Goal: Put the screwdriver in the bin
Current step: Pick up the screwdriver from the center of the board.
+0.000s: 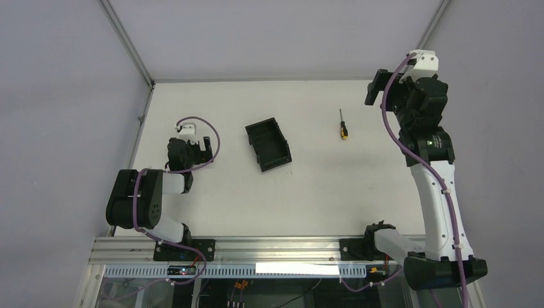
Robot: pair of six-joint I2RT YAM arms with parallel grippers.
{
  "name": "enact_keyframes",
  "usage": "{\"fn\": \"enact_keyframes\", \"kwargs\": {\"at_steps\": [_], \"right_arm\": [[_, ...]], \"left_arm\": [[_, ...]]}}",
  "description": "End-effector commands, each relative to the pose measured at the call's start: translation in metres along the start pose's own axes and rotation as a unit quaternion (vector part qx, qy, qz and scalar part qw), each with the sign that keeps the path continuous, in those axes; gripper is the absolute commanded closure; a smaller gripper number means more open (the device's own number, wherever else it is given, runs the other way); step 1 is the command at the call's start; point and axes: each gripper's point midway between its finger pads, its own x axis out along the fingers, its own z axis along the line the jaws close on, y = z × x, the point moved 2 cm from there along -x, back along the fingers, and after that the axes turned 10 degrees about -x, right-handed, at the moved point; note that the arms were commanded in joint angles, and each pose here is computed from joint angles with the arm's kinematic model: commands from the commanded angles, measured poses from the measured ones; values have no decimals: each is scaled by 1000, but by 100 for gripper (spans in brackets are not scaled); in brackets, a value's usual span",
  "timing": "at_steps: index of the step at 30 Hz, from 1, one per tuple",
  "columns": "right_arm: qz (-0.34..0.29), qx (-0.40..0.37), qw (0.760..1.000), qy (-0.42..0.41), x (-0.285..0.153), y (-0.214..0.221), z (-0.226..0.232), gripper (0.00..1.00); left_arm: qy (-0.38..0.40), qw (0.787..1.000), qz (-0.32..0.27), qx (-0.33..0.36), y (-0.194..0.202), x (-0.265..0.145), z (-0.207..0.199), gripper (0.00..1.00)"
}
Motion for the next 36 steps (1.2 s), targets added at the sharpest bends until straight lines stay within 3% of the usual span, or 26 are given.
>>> {"fn": "enact_keyframes", "kwargs": {"at_steps": [1, 7, 12, 22, 36], "right_arm": [[14, -7, 1000, 15, -6, -9, -8, 1], [49, 9, 998, 29, 7, -1, -9, 1], [113, 9, 993, 18, 34, 28, -2, 1], [234, 1, 972, 13, 86, 105, 10, 1], [390, -3, 921, -5, 128, 244, 32, 1]], "left_arm": [[-1, 1000, -26, 0, -14, 0, -3, 1], [0, 1000, -25, 0, -13, 0, -3, 1], [-1, 1000, -25, 0, -13, 0, -3, 1], [-1, 1000, -26, 0, -14, 0, -3, 1], [-1, 1000, -25, 0, -13, 0, -3, 1]]}}
